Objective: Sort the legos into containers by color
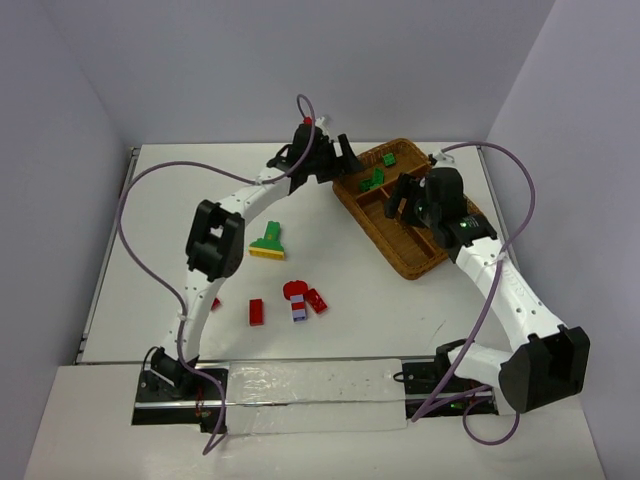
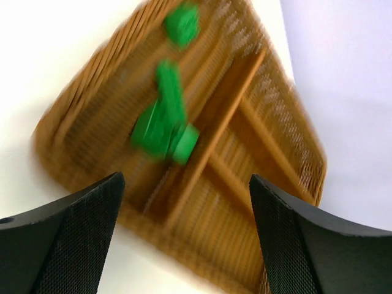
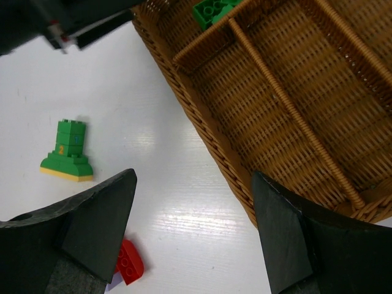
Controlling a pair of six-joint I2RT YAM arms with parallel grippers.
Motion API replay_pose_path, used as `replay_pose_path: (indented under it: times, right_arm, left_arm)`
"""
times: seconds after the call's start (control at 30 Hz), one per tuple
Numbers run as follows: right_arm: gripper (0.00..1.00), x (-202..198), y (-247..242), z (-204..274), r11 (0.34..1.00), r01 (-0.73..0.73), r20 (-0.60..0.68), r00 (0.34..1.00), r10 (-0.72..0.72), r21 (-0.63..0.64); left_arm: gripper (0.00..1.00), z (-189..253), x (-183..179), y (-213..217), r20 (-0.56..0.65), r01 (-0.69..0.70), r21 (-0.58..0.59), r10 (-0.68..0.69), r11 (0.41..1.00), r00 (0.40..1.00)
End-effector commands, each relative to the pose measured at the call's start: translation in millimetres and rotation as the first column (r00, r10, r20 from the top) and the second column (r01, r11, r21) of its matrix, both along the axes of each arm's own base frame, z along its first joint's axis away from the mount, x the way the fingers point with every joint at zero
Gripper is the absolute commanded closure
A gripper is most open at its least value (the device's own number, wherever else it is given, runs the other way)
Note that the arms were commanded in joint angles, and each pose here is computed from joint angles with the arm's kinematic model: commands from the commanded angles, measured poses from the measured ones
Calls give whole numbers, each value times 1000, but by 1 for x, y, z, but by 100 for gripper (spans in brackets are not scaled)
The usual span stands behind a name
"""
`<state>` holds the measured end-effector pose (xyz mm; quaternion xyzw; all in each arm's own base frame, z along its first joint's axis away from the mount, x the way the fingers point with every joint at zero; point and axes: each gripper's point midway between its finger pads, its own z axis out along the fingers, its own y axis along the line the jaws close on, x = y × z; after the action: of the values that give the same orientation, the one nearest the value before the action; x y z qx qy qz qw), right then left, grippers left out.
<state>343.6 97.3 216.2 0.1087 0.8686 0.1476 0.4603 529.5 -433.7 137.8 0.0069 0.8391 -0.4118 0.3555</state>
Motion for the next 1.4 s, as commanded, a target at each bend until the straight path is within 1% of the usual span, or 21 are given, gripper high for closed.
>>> replay_pose_path:
  times: [0.0,0.03,0.07,0.13,0.17,0.2,0.23,0.3,0.33,0.37,0.4,0.5,0.6,0.63,0.77,0.93,1.03,1.17,1.23,1.37]
  right_arm:
    - [18,3,11,-2,998,-53,0,999,53,14]
    - [18,4,14,-6,998,-66,-11,998,66,7]
    - [19,0,25,-5,994,-107,-21,994,107,-8]
    - [19,-4,42,-12,984,-170,-49,985,167,-55]
    - [19,-11,61,-17,965,-241,-71,970,234,-108]
    - [19,-17,72,-21,948,-289,-88,956,279,-132]
    - [19,-22,83,-26,930,-335,-105,941,322,-151]
    - [18,-38,105,-46,885,-430,-167,900,403,-180]
    - [18,-46,115,-52,867,-465,-183,882,435,-180]
    - [18,-58,128,-61,845,-506,-204,857,473,-170]
    - [18,-72,143,-67,818,-554,-219,827,518,-156]
    - [18,-103,167,-87,774,-621,-263,772,578,-124]
    - [18,-125,175,-106,755,-647,-313,743,592,-109]
    - [18,-133,178,-112,743,-661,-328,728,602,-106]
    - [17,-153,185,-135,704,-702,-393,680,619,-107]
    - [17,-167,193,-161,681,-722,-445,652,614,-118]
    - [18,-167,202,-171,682,-723,-433,652,622,-110]
    - [20,-163,200,-182,696,-706,-439,671,598,-130]
    - [24,-159,200,-189,699,-700,-438,680,588,-147]
    - [28,-152,200,-196,703,-688,-440,696,568,-180]
  left_arm:
    - [10,144,-28,58,254,15,-10,-12,1000,967]
    - [10,136,-32,71,247,-9,31,1,999,969]
    - [10,154,-45,84,262,-13,47,0,999,965]
    - [10,140,-57,107,238,-47,142,12,989,971]
    - [9,147,-71,123,227,-72,177,30,982,973]
    - [9,127,-75,143,198,-125,239,78,963,977]
    - [9,120,-81,158,187,-161,266,113,950,976]
    - [9,125,-99,193,185,-236,287,188,928,965]
    - [9,108,-110,206,148,-246,315,209,917,967]
    - [9,106,-117,221,144,-287,327,253,900,957]
    - [9,104,-122,233,138,-321,333,291,886,947]
    - [9,99,-143,257,122,-374,348,354,860,927]
    - [9,100,-161,268,130,-394,345,372,852,919]
    - [9,95,-167,272,124,-391,354,372,849,920]
    - [9,90,-185,283,139,-403,353,379,844,915]
    - [9,84,-196,289,145,-411,348,385,843,912]
    - [9,83,-201,290,142,-409,342,384,846,913]
    - [9,83,-203,291,140,-413,333,389,847,911]
    - [9,83,-204,292,143,-419,330,393,846,908]
    - [9,81,-205,291,136,-414,329,391,849,910]
